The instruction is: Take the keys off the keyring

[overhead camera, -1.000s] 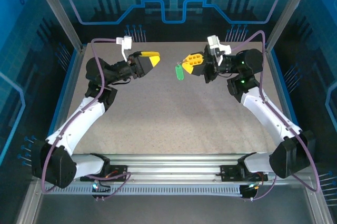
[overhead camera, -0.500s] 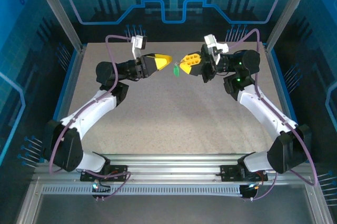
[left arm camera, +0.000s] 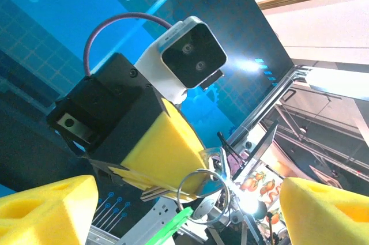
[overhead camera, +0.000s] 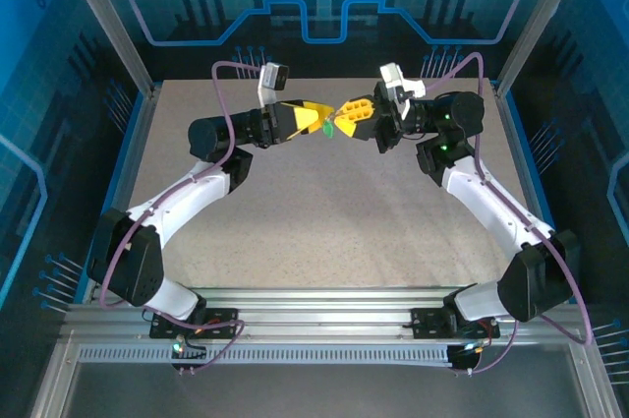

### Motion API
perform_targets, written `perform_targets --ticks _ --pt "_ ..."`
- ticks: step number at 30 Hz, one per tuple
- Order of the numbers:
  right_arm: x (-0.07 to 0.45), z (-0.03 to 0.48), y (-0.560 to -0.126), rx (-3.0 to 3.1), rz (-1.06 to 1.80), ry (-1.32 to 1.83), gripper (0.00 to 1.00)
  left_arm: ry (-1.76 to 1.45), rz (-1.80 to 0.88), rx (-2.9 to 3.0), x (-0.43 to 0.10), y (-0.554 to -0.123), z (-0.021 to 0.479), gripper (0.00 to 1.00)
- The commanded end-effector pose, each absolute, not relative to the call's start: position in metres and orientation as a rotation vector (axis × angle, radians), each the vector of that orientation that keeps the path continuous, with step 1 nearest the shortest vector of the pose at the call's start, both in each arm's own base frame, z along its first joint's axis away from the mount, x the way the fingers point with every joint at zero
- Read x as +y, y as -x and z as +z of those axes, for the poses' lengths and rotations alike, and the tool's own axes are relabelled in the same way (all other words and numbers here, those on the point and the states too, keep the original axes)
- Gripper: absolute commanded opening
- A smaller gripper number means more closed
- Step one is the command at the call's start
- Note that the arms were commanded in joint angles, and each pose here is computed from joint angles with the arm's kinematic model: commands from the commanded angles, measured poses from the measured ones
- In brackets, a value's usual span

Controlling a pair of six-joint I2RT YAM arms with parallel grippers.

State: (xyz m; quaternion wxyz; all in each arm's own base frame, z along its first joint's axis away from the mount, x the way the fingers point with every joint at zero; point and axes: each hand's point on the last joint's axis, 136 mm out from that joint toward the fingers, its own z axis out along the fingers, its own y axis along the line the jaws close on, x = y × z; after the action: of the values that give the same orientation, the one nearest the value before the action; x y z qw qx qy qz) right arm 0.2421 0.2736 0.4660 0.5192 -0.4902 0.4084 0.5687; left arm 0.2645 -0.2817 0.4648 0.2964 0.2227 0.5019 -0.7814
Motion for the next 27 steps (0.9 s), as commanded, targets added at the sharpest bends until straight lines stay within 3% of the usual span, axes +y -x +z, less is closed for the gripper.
perform_targets --ticks 1,17,27 --pt "0.2738 0.4771 -0.2388 0.916 1.330 1.197 0.00 -0.720 -2.081 1.257 -0.2824 -0.2375 0.4860 0.83" --pt "0.2710 0.4828 -0.2425 0.910 1.325 1.178 0.00 -0.739 -2.100 1.271 -0.2873 -0.2342 0.4843 0.56" --pt "0.2697 0.4835 -0.2432 0.913 1.325 1.172 0.00 -0.751 -2.093 1.256 -0.2867 -0.2336 0.4895 0.46"
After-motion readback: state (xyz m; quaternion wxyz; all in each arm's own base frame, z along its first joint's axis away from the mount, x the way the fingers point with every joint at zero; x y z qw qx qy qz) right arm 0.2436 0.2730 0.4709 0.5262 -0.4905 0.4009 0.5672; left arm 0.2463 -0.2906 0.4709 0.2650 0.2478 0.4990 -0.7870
